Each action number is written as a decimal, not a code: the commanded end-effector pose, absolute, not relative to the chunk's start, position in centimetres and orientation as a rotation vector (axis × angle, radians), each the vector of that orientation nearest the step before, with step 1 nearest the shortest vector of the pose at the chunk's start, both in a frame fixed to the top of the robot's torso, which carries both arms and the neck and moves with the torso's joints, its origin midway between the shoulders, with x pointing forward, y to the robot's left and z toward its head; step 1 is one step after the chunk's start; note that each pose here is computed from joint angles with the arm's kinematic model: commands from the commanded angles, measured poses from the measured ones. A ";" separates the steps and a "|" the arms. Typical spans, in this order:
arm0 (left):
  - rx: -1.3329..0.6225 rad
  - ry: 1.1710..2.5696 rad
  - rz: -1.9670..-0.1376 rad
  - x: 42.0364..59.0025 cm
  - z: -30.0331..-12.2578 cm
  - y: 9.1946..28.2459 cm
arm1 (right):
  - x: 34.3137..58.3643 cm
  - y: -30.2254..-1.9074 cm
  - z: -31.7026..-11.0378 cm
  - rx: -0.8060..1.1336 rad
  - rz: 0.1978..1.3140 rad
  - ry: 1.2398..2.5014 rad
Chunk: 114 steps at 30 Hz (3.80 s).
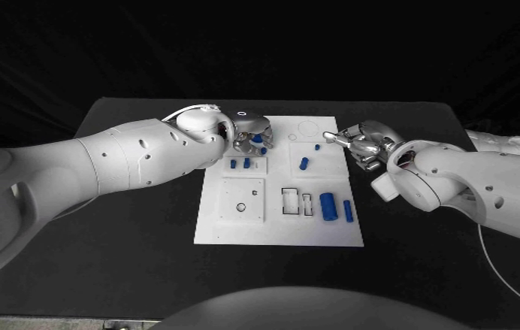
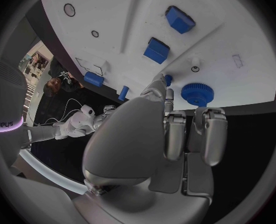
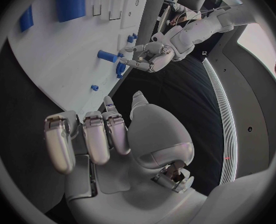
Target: Assemble the parts on the task board
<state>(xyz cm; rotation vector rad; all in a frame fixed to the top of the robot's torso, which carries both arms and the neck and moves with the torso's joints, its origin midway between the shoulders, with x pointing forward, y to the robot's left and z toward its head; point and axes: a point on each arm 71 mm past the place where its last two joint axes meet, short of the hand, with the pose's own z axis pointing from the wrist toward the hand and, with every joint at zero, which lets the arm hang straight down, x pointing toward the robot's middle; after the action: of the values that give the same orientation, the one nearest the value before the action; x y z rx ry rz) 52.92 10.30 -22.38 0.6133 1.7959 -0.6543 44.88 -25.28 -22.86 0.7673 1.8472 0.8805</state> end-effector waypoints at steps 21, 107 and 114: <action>0.642 1.827 -0.601 53.3 -22.9 10.1 | 44.8 -25.2 -23.0 0.762 0.885 1.866; 0.711 1.825 -0.559 53.2 -23.2 9.7 | 44.9 -25.0 -23.0 0.756 0.894 1.866; 0.710 1.833 -0.551 53.3 -23.3 9.7 | 44.8 -25.0 -22.9 0.754 0.897 1.865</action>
<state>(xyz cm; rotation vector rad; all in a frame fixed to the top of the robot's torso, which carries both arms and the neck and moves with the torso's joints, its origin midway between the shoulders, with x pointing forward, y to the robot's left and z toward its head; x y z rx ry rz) 53.37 9.70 -22.89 0.6956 1.8015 -0.5675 44.91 -25.11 -22.96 0.7674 1.8626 0.8829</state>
